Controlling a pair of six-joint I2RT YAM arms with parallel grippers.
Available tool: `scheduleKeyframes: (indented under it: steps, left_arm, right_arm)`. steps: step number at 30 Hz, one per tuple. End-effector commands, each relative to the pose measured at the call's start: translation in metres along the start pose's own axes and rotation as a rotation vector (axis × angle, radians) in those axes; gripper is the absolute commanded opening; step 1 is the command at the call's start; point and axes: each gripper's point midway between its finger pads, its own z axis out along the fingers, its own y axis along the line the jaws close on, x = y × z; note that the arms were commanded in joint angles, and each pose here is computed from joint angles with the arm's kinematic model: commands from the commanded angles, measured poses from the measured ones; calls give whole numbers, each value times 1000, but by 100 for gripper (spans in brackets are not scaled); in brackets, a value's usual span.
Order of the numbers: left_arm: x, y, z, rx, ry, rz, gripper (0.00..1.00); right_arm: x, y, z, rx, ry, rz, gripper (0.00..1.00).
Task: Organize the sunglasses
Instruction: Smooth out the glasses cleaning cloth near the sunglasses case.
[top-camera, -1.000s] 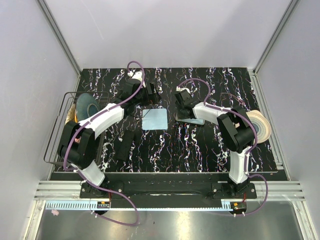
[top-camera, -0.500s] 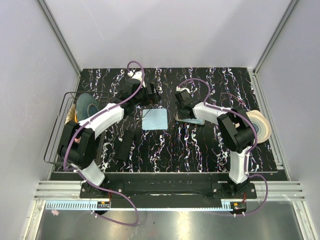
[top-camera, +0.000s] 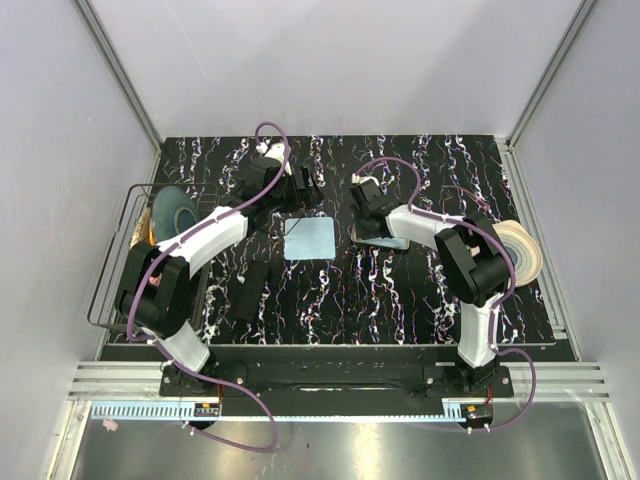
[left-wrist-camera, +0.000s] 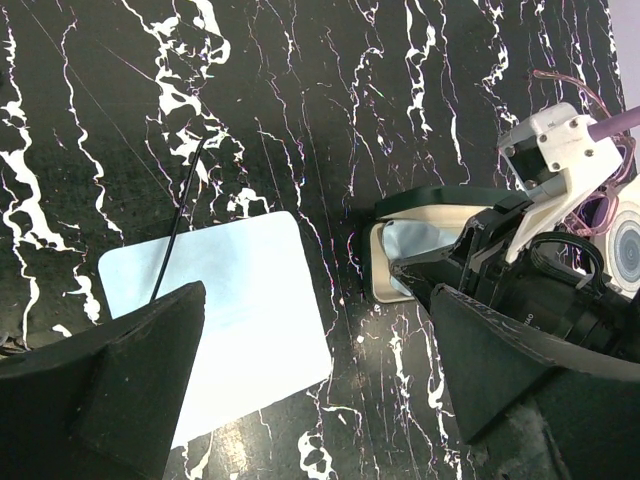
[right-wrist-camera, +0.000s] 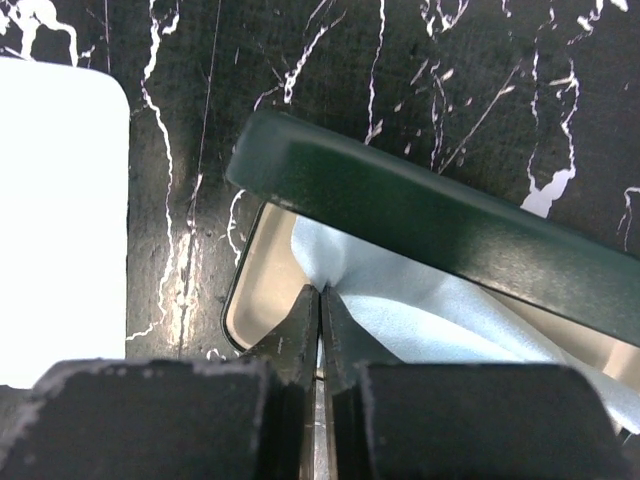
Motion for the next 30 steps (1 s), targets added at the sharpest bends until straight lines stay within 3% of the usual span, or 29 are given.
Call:
scheduleKeyframes:
  steps: [1, 25, 28, 29, 30]
  left_arm:
    - [-15, -11, -3, 51, -45, -4, 99]
    - [-15, -12, -5, 48, -39, -26, 99]
    - [-15, -11, -5, 39, -39, -27, 99]
    - [-15, -11, -5, 39, -41, -27, 99]
    - [-15, -11, -6, 40, -40, -27, 99]
  right_arm:
    - [-9, 12, -20, -63, -31, -22, 1]
    - [-11, 21, -25, -120, -42, -39, 1]
    - [-8, 21, -20, -113, -26, -35, 14]
    - [-5, 19, -19, -106, -19, -33, 29]
    - [-6, 19, -20, -102, -22, -29, 33]
